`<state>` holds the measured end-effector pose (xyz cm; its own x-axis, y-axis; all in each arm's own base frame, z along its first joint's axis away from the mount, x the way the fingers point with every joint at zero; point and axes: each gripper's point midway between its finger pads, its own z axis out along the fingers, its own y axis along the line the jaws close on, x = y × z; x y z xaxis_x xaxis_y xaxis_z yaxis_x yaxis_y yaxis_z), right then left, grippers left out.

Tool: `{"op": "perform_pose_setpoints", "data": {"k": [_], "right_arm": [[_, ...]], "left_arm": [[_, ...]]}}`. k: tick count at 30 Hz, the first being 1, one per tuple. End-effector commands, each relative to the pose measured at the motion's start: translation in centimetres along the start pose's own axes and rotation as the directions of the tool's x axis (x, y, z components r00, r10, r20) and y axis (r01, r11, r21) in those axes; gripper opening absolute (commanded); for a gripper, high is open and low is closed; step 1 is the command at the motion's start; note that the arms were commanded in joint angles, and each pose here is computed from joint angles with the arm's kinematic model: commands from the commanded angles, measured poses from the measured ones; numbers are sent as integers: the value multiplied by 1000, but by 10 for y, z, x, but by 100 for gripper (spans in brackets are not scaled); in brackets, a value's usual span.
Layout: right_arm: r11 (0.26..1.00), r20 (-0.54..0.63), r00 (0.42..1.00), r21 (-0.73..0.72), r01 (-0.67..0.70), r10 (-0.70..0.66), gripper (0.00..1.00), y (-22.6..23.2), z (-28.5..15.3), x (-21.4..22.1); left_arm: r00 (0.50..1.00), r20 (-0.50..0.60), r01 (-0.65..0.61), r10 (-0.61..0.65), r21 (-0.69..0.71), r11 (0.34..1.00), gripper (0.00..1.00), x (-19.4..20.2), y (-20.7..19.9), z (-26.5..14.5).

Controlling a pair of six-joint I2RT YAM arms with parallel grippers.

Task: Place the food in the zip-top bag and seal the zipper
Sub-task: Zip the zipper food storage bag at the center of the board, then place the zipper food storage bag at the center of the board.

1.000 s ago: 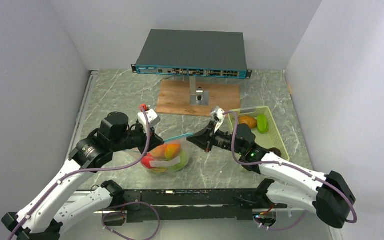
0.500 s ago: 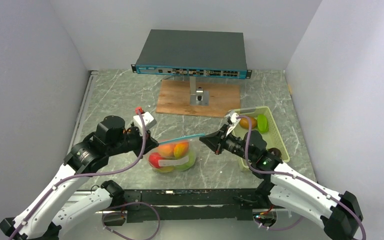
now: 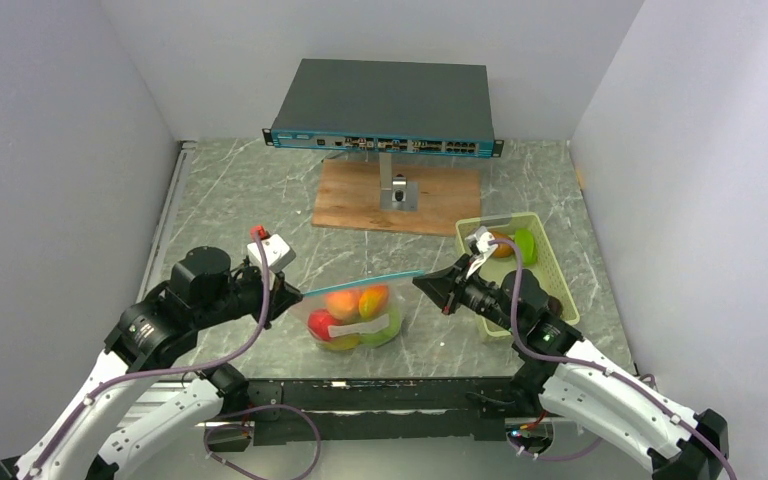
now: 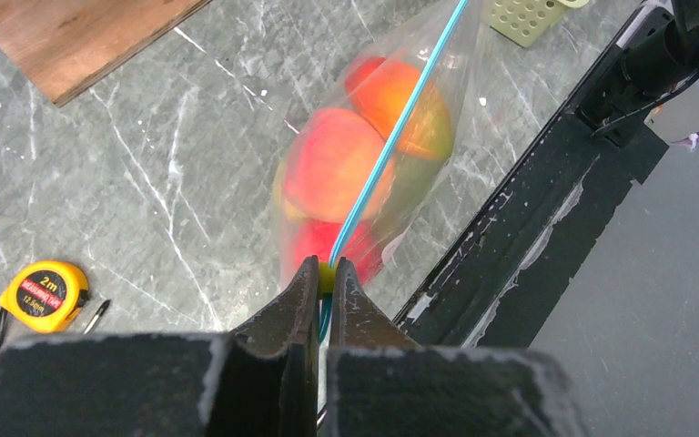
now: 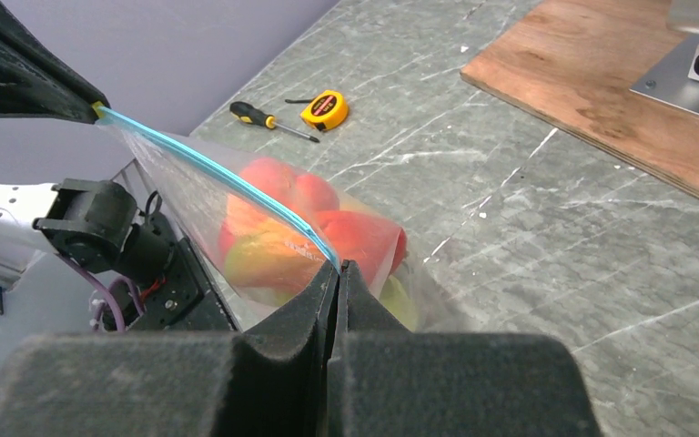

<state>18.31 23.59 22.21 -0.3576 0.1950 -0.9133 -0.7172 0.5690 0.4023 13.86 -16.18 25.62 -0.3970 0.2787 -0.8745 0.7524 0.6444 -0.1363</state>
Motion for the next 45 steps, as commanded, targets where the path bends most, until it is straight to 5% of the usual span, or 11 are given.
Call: {"op": "perform_pose_setpoints", "data": {"k": [1, 14, 16, 19, 21, 26, 33, 45], "right_arm": [[995, 47, 998, 99, 24, -29, 0, -18, -4, -13], [998, -5, 999, 48, 47, -47, 0, -9, -2, -10], [997, -14, 999, 63, 37, -36, 0, -11, 1, -8], [993, -35, 999, 115, 8, -4, 0, -19, 10, -9], [987, -68, 997, 162, -14, 25, 0, -27, 17, -5], [927, -102, 991, 373, -44, 88, 0, -66, 27, 5], [782, -179, 975, 624, 7, 134, 0, -116, 18, 27], [644, -234, 946, 764, 37, 224, 0, -144, -13, 61]], "left_arm": [[1000, 26, 10, -8, -78, 997, 0, -4, 8, -22], [999, 21, 51, -50, -96, 994, 0, 4, 7, -32], [998, 27, 64, -62, -98, 993, 11, 1, 8, -28], [995, 23, 100, -98, -138, 985, 42, -5, 14, -25], [991, 27, 134, -131, -191, 972, 55, -12, 22, -28], [976, 122, 207, -181, -261, 943, 90, -42, 29, -50], [940, 244, 302, -237, -280, 911, 93, -60, 29, -82], [872, 384, 385, -304, -154, 910, 95, -68, 12, -96]]}}
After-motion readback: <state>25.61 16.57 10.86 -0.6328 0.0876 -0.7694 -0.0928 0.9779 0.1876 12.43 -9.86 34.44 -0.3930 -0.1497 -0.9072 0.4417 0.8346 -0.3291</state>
